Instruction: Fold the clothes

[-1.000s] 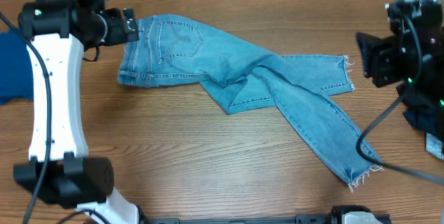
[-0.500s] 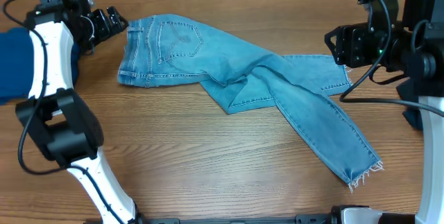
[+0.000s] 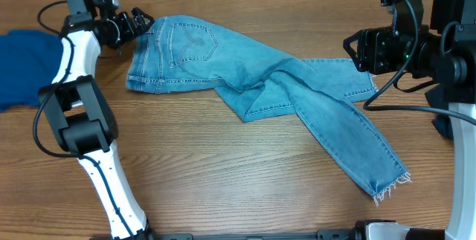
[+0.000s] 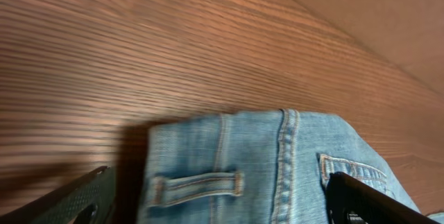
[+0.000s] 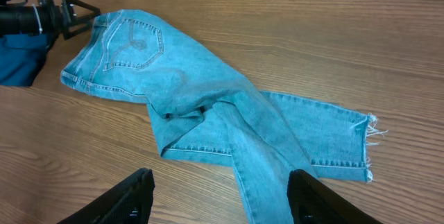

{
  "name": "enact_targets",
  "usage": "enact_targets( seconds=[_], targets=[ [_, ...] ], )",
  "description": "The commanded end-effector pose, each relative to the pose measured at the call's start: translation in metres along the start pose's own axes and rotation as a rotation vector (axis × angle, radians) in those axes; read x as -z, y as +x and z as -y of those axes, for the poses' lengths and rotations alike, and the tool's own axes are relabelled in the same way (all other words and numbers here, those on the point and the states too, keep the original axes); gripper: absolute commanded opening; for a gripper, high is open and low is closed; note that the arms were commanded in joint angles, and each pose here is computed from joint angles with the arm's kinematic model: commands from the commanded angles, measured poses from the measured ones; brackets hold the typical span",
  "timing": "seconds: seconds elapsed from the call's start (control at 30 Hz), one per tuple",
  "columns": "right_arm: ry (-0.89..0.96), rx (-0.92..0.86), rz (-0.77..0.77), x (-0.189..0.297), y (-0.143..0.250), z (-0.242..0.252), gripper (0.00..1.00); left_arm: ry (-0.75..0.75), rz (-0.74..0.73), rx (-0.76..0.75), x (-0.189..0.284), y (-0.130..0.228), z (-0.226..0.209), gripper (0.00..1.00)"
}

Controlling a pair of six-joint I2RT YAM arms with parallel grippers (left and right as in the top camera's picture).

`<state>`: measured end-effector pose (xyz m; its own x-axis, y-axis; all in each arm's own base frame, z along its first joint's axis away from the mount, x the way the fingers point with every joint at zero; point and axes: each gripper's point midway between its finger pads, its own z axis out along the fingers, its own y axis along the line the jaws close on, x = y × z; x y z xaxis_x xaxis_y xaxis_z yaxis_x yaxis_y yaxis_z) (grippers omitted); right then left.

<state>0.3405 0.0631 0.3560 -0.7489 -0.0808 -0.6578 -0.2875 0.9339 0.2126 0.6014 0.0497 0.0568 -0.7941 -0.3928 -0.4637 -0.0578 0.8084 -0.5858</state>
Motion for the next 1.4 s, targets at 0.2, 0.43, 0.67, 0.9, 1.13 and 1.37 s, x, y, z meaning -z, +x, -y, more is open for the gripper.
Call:
enact_targets(
  seconds=[0.2, 0.43, 0.67, 0.9, 1.13, 1.37],
  targets=[
    [-0.009, -0.003, 0.021, 0.006, -0.004, -0.003, 0.65, -0.1, -0.003, -0.073, -0.024, 0.008, 0.014, 1.0],
    [-0.009, -0.003, 0.021, 0.006, -0.004, -0.003, 0.65, -0.109, 0.003, -0.07, -0.022, 0.006, 0.011, 0.47],
    [-0.009, -0.003, 0.021, 0.006, -0.004, -0.003, 0.65, -0.107, 0.001, -0.037, -0.014, 0.004, 0.001, 0.04],
    [-0.008, -0.001, 0.025, 0.006, -0.005, -0.003, 0.65, -0.101, -0.023, -0.01, 0.032, -0.001, 0.022, 0.04],
    [-0.005, 0.016, 0.071, 0.007, -0.016, -0.002, 0.65, -0.103, -0.035, -0.145, 0.133, 0.001, 0.093, 0.04],
    [-0.004, 0.017, 0.074, 0.007, -0.017, -0.002, 0.65, -0.129, 0.025, -0.247, 0.24, 0.019, 0.158, 0.04]
  ],
)
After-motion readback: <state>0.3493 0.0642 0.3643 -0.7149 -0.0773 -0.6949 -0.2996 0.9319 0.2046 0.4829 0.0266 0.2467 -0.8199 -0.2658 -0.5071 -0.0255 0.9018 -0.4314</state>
